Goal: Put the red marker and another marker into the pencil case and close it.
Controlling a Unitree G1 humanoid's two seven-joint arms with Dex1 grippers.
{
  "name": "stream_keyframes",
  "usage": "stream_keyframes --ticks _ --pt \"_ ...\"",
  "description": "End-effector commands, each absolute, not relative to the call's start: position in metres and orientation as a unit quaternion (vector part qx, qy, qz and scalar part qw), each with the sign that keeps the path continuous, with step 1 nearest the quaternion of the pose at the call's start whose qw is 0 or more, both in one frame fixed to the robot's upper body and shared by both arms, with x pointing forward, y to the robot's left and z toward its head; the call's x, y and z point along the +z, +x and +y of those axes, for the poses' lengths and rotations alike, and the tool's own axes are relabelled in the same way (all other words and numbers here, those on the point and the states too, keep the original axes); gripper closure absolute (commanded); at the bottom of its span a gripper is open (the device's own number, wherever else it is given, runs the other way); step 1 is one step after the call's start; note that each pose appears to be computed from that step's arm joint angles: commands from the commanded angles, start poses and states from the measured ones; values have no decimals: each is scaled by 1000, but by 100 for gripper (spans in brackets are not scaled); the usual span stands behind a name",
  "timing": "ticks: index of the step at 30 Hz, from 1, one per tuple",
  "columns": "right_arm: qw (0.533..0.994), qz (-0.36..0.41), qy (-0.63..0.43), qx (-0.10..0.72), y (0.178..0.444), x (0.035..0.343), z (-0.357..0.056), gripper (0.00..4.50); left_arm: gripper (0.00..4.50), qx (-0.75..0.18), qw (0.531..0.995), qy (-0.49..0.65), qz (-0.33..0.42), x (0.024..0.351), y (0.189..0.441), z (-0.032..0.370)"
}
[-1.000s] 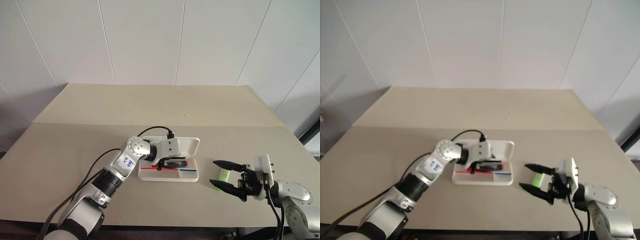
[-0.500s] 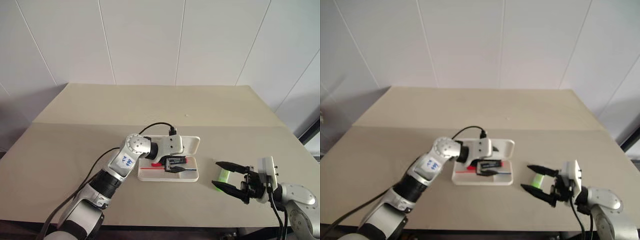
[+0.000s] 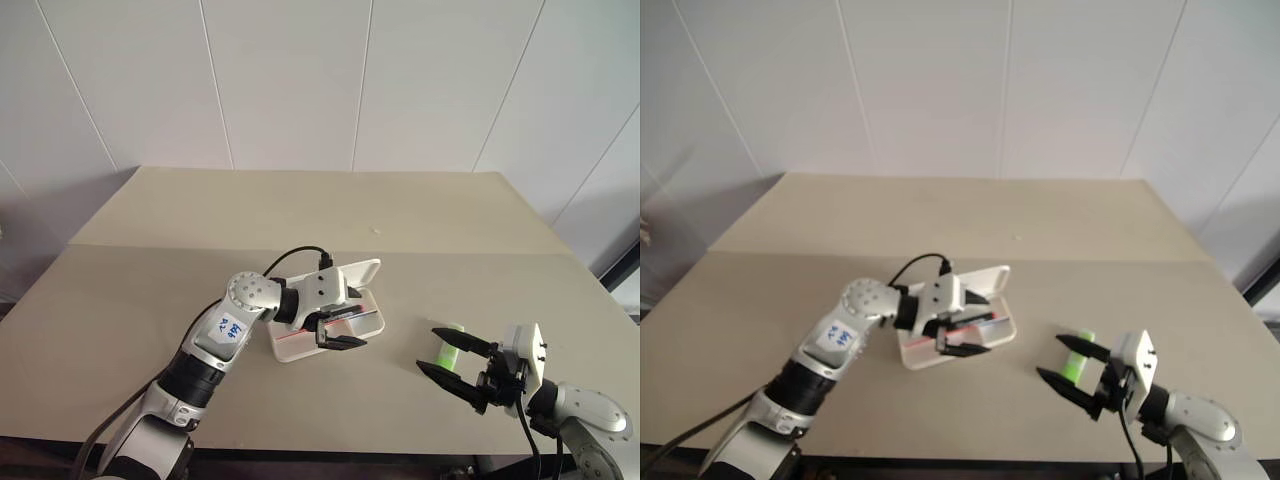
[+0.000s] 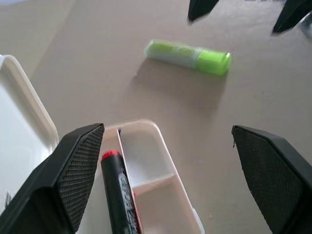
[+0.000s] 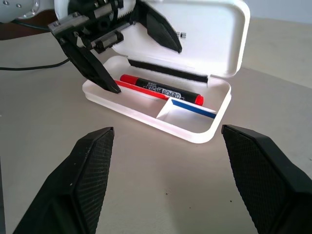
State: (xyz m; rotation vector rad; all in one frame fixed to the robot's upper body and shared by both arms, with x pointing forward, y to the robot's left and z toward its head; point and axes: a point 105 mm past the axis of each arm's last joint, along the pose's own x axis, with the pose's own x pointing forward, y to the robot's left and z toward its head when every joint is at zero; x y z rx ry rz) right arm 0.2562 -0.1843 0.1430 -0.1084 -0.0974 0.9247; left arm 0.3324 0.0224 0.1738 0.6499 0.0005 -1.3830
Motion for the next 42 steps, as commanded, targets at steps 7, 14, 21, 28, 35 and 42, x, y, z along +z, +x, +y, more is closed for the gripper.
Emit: stream_keyframes --ticks 7,14,21,28,35,42 --pt "888 -70 -64 450 252 153 -182 0 2 -624 721 301 2 173 346 21" --pt "889 -67 -66 448 250 153 -183 0 2 -660 691 294 -24 178 327 22" --pt "892 -63 -63 444 251 151 -181 0 2 -697 664 266 -52 179 306 36" --pt "900 -57 -54 428 252 147 -177 0 2 -720 641 263 -51 172 292 56" --pt "902 -56 -49 426 249 145 -173 0 2 -728 636 240 -88 175 285 68" --pt "927 -50 -43 370 256 144 -176 0 2 -727 648 196 -109 183 281 88"
